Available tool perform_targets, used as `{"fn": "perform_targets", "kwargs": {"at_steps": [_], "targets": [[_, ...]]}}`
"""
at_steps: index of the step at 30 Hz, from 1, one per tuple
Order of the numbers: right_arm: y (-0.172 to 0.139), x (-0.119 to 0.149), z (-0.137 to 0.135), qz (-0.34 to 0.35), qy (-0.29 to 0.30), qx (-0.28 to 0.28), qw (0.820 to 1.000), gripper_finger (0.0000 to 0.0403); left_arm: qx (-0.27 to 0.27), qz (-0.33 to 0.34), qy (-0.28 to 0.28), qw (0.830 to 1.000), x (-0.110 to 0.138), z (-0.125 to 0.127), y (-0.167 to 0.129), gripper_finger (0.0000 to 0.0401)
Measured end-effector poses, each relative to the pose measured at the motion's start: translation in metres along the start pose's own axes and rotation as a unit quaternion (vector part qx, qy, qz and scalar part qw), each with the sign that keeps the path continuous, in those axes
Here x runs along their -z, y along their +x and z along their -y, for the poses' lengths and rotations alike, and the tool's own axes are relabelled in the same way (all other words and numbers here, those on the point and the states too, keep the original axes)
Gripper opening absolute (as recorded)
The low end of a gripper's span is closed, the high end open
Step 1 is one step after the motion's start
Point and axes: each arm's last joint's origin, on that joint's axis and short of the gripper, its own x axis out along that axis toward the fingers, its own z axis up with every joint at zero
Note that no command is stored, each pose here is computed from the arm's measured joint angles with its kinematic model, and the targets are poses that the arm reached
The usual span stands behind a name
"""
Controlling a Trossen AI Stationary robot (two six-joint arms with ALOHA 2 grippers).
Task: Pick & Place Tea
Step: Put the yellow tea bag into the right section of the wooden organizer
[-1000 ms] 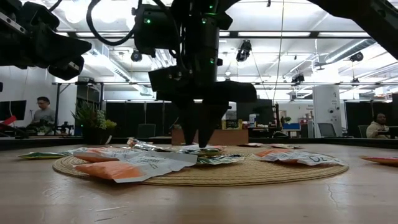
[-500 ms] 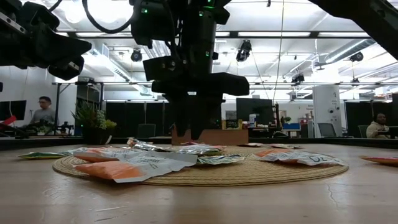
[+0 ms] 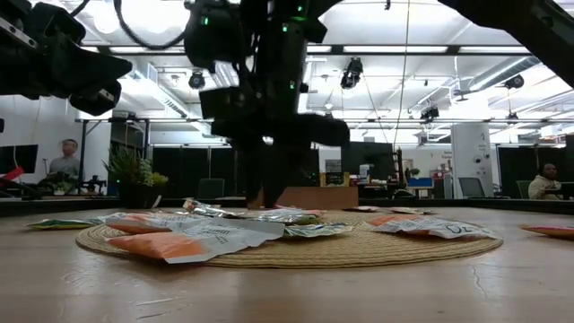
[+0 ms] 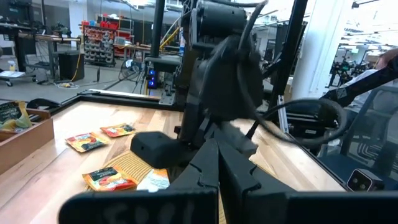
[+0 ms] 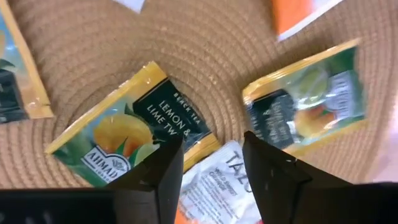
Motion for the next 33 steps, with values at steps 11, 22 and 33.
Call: {"fn": "perform_targets", "kwargs": {"at_steps": [11,22,33], "targets": [[0.018,0.001,-0.003,-0.004,0.000,-0.041,0.999,0.0142,0.000,0.000,0.000,1.000,0.000,0.000,0.000,0.0000],[0.020,0.003,-0.005,-0.009,-0.004,-0.057,0.998,0.0014,0.000,0.000,0.000,1.000,0.000,0.000,0.000,0.0000],[0.016,0.002,-0.004,-0.005,-0.001,-0.051,0.999,0.0008,0.000,0.000,0.000,1.000,0.000,0.000,0.000,0.0000]]}}
